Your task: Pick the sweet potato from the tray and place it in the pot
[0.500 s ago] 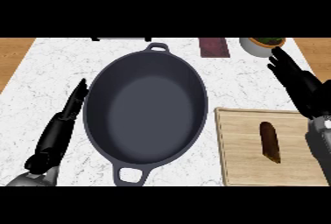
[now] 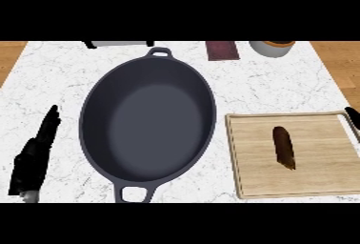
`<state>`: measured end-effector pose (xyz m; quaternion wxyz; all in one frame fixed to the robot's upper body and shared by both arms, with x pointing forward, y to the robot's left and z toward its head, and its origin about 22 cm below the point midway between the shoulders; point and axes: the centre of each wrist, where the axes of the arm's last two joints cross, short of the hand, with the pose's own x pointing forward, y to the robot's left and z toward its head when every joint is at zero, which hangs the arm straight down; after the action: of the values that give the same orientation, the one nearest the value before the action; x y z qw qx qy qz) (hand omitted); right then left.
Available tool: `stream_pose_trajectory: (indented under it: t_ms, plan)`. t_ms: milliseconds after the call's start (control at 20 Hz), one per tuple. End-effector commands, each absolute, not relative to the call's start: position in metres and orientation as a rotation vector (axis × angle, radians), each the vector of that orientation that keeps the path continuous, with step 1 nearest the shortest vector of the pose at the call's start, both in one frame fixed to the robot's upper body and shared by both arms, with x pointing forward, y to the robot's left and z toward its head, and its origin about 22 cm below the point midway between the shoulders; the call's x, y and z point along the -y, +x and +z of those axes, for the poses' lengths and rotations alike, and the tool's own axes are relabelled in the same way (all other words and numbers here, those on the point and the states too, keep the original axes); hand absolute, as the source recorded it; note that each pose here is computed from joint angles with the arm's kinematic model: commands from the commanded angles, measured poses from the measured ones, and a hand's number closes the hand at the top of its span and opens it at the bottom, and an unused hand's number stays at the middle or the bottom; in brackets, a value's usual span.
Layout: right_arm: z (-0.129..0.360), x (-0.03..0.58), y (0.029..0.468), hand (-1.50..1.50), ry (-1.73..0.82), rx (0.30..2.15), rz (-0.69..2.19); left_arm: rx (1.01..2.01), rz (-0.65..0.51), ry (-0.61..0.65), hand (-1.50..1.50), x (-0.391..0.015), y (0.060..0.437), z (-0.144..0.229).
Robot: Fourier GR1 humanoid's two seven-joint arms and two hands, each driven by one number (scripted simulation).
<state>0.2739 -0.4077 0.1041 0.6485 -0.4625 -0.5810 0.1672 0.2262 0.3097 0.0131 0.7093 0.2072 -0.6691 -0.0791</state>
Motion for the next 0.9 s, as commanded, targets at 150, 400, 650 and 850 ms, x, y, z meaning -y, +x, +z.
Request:
stream_pose_trajectory:
  t_ms: [150,400,650,850]
  plan:
    - [0.091,0.388,0.233,-1.5,-1.5,1.44,0.565,1.339,-0.084,0.547,0.0,-0.344,0.207,-0.002]
    - [0.069,0.345,0.192,-1.5,-1.513,1.26,0.597,1.352,-0.107,0.465,0.0,-0.326,0.207,0.0]
    - [0.083,0.299,0.187,-1.5,-1.519,1.014,0.66,1.383,-0.135,0.471,0.0,-0.336,0.227,0.019]
    - [0.1,0.26,0.208,-1.5,-1.476,0.83,0.699,1.397,-0.162,0.422,0.0,-0.327,0.236,0.019]
